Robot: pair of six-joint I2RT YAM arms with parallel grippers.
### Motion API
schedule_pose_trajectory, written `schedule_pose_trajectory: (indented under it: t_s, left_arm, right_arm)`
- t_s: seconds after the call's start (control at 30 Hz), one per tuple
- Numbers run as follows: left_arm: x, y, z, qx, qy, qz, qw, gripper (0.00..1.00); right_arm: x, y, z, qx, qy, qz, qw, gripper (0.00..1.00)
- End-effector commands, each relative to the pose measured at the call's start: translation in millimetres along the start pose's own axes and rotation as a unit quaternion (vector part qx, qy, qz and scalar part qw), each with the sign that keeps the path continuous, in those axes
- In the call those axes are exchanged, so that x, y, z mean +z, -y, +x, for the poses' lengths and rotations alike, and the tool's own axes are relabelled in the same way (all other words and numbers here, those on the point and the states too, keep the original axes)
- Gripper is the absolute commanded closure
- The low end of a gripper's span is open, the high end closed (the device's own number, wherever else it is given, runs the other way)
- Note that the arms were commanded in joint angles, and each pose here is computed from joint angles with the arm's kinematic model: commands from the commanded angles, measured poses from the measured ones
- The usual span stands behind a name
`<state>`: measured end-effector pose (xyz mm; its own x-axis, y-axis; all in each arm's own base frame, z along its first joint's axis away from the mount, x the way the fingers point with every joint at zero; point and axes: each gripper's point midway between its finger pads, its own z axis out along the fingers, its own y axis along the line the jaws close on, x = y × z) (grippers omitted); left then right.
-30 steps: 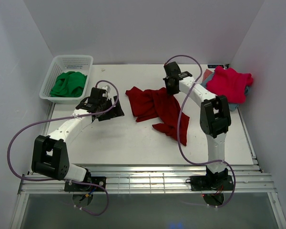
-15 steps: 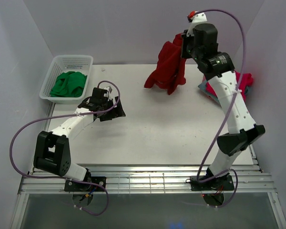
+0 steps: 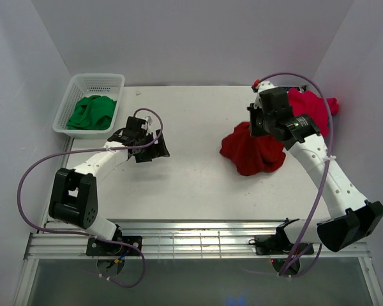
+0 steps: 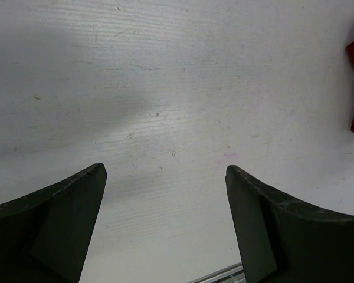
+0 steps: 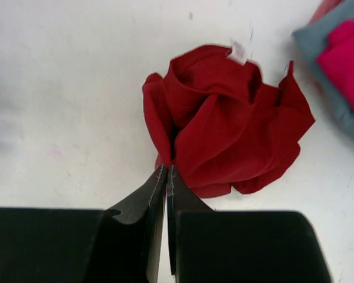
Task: Fold and stack the t-shirts
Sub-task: Flatten out the tshirt
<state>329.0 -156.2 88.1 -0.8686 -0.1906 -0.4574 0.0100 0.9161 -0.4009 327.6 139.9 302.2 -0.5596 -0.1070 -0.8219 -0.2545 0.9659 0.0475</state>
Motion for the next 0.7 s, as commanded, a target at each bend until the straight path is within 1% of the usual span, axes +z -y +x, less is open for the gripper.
schedule_pose_trajectory:
  t_s: [0.0, 0.1, 0.13, 0.23, 0.3, 0.33, 0.4, 0.43, 0.47, 0.53, 0.57, 0.6, 0.63, 0.67]
  left_arm:
    - [-4.3, 16.1, -22.4, 0.006, 0.025, 0.027, 0.999, 0.07]
    - [-5.6, 17.9, -25.3, 0.006, 0.029, 0.029, 0.999, 0.07]
    - [-6.2, 18.5, -24.6, 0.005, 0.028, 0.029, 0.999, 0.07]
    - [-9.1, 17.8, -25.8, 0.003, 0.034, 0.028, 0.999, 0.07]
    - [-11.3, 18.0, -26.4, 0.005, 0.039, 0.027, 0.999, 0.07]
    - [-10.8, 15.9, -25.6, 0.005, 0.038, 0.024, 0.999, 0.07]
    - [-10.9, 12.1, -25.8, 0.009, 0.041, 0.015, 0.999, 0.07]
    - [-10.5, 10.8, -25.6, 0.01, 0.041, 0.012, 0.999, 0.07]
    - [-9.9, 10.1, -25.5, 0.011, 0.041, 0.009, 0.999, 0.07]
    - [-7.6, 8.7, -25.9, 0.011, 0.039, 0.007, 0.999, 0.07]
    - [-6.8, 8.9, -25.4, 0.011, 0.037, 0.007, 0.999, 0.07]
    - [-5.9, 10.1, -25.1, 0.012, 0.035, 0.009, 0.999, 0.07]
    - [-5.2, 9.7, -25.3, 0.01, 0.033, 0.009, 0.999, 0.07]
    - [-4.2, 10.3, -26.5, 0.011, 0.032, 0.009, 0.999, 0.07]
  right_arm:
    - [3.9, -10.5, 9.0, 0.012, -0.006, -0.019, 1.0, 0.92]
    - [9.5, -22.6, -5.9, 0.01, -0.006, -0.043, 0.999, 0.92]
    - [4.4, -31.3, -20.8, 0.009, 0.009, -0.059, 0.998, 0.92]
    - [6.9, -68.0, -23.7, -0.004, -0.004, -0.122, 0.993, 0.92]
    - [12.0, -85.6, -5.3, -0.014, -0.037, -0.138, 0.99, 0.92]
    - [9.7, -104.9, 8.6, -0.025, -0.054, -0.157, 0.986, 0.92]
    - [15.2, -120.9, 50.0, -0.037, -0.101, -0.167, 0.98, 0.92]
    - [9.5, -141.9, 72.0, -0.048, -0.126, -0.199, 0.971, 0.92]
    - [10.6, -147.9, 108.9, -0.041, -0.173, -0.209, 0.962, 0.92]
    - [8.2, -163.3, 145.3, -0.044, -0.209, -0.229, 0.95, 0.92]
    - [8.1, -166.3, 164.1, -0.04, -0.234, -0.234, 0.943, 0.87]
    - [10.0, -160.6, 191.9, -0.045, -0.267, -0.223, 0.937, 0.8]
    - [9.3, -160.2, 203.7, -0.051, -0.282, -0.216, 0.934, 0.73]
    - [11.5, -155.4, 209.0, -0.055, -0.287, -0.2, 0.935, 0.64]
